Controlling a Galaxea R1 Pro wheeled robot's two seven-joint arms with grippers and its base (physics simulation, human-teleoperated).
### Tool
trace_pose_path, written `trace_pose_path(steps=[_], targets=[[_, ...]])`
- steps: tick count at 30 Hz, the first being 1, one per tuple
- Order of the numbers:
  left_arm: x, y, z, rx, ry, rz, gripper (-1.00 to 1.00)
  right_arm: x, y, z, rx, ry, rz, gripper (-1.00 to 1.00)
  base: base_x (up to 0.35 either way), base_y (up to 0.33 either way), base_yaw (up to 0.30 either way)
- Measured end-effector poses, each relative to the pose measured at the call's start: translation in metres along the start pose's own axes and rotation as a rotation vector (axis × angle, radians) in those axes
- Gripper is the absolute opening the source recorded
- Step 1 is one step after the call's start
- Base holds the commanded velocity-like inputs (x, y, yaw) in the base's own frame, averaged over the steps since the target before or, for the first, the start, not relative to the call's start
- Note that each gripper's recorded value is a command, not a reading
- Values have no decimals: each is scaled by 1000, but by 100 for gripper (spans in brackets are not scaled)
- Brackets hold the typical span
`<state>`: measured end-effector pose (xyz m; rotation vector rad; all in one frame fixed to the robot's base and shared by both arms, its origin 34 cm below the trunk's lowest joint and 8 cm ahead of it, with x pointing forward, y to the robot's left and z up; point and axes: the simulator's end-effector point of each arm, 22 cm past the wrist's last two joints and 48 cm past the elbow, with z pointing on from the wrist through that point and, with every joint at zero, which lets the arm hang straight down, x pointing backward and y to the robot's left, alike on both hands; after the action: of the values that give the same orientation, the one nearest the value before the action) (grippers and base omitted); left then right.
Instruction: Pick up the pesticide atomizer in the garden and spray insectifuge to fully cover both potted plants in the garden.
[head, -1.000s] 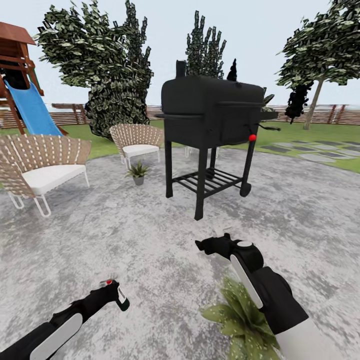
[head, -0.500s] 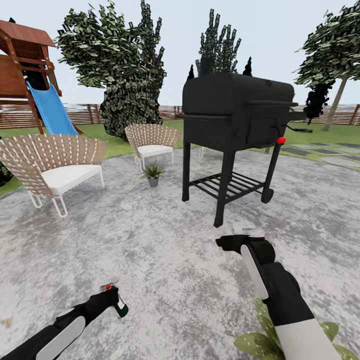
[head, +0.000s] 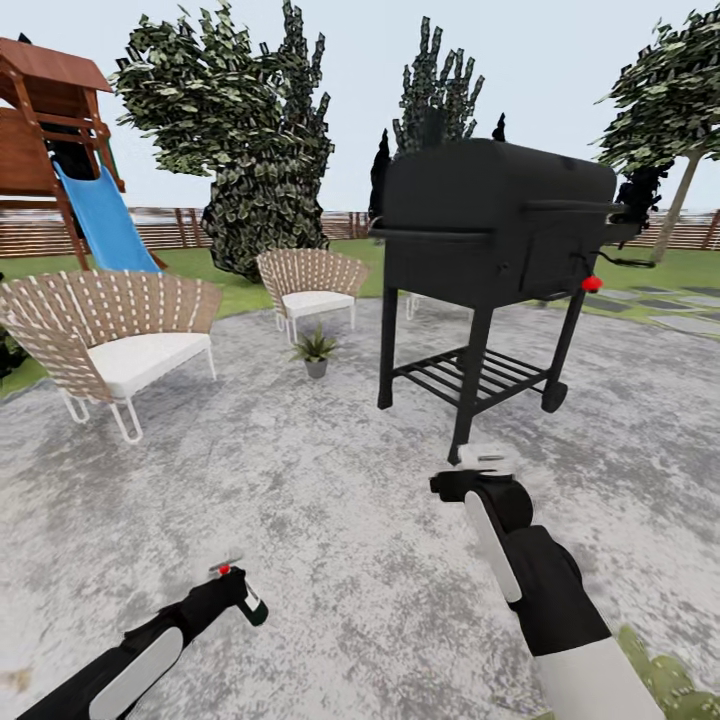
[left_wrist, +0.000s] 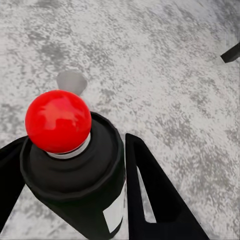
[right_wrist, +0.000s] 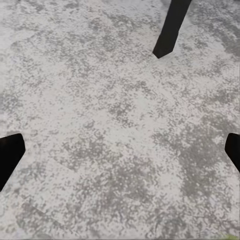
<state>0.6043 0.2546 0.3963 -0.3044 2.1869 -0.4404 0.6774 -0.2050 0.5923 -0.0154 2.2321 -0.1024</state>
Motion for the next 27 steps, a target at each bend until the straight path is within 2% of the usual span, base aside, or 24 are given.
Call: trace_pose_path(steps=[9, 11, 13, 17, 19, 22, 25, 27], targets=[[4, -1, 1, 1, 11, -1, -100, 0, -1, 0, 0, 0, 2, 100, 145, 293, 0], [1, -3, 0, 33, -22, -59, -100, 0, -2, 0, 0, 0, 6, 100, 311, 42, 0], [14, -5, 6, 27, -42, -112, -100, 0, -2, 0, 1, -1, 6, 100, 318, 9, 0], [46, 29, 10, -59, -8, -133, -100, -1, 1, 1, -13, -4, 7, 100, 320, 3, 0], [56, 45, 9, -93, 9, -135, -100, -1, 14, 1, -73, -7, 14, 100, 320, 65, 0], [67, 63, 6, -131, 28, -128, -100, 9, 50, 2, -235, 18, 15, 100, 310, 154, 0], [69, 66, 6, -138, 31, -127, -100, 9, 63, -1, -291, 16, 9, 100, 287, 227, 0], [69, 66, 6, -138, 31, -127, -100, 8, 63, -1, -294, 15, 13, 100, 281, 238, 0]])
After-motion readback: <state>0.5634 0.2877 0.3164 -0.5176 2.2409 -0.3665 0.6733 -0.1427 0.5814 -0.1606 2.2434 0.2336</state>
